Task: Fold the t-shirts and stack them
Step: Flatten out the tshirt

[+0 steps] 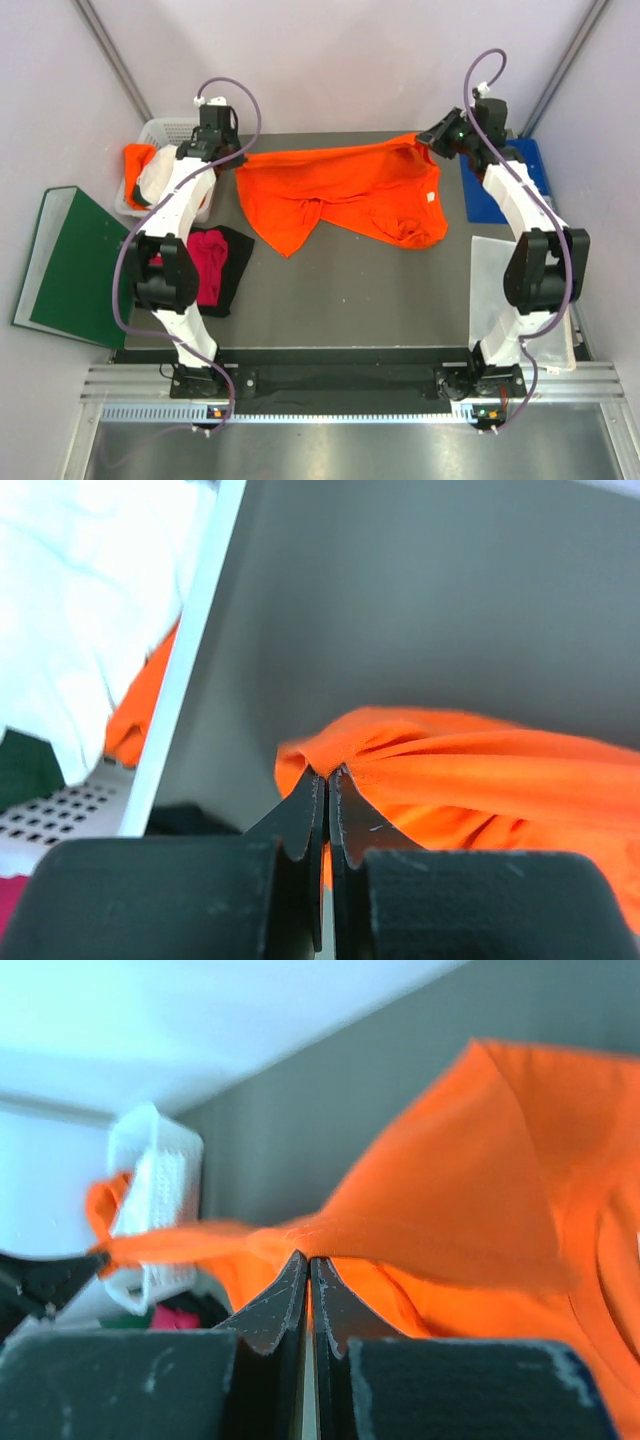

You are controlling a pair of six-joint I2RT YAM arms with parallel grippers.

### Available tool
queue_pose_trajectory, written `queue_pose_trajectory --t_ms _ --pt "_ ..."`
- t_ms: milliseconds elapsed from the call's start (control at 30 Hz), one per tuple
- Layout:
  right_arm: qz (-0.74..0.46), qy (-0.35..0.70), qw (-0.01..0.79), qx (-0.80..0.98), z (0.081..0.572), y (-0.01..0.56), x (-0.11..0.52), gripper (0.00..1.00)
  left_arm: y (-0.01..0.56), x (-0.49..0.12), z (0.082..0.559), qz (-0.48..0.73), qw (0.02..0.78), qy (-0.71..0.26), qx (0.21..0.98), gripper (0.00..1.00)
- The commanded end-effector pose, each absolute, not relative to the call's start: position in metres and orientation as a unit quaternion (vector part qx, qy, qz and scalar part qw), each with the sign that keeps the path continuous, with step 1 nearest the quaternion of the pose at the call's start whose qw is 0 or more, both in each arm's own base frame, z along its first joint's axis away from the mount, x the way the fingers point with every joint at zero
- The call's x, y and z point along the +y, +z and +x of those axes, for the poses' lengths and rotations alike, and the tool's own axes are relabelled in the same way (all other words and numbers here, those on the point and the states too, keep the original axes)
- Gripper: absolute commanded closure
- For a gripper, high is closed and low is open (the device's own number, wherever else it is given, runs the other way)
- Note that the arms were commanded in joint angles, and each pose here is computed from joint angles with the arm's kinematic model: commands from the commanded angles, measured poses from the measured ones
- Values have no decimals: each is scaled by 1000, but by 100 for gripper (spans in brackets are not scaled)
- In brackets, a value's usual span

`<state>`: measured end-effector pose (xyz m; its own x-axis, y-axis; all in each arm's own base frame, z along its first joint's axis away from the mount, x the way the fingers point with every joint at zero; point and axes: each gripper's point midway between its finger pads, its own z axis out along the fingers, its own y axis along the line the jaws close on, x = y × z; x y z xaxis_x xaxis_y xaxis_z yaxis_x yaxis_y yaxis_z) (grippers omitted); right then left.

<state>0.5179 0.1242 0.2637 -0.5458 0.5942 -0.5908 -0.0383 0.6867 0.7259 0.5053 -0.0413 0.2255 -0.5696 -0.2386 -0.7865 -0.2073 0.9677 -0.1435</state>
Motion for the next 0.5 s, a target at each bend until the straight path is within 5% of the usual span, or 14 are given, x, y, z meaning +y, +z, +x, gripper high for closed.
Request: queue_pose_trajectory --t_ms 0,233,333,433,467 --pt "166 335 367 852 468 216 120 100 205 -29 488 -151 419 8 895 100" --pt "165 315 224 908 385 122 127 98 173 -17 474 -168 378 35 910 100" --pt "156 305 200 918 377 107 125 65 168 -18 477 -171 371 32 912 100" --pt "148 275 256 915 396 127 113 36 164 -20 480 -168 361 30 917 100" --pt "147 265 269 914 402 132 109 16 159 -20 480 -168 357 32 919 100"
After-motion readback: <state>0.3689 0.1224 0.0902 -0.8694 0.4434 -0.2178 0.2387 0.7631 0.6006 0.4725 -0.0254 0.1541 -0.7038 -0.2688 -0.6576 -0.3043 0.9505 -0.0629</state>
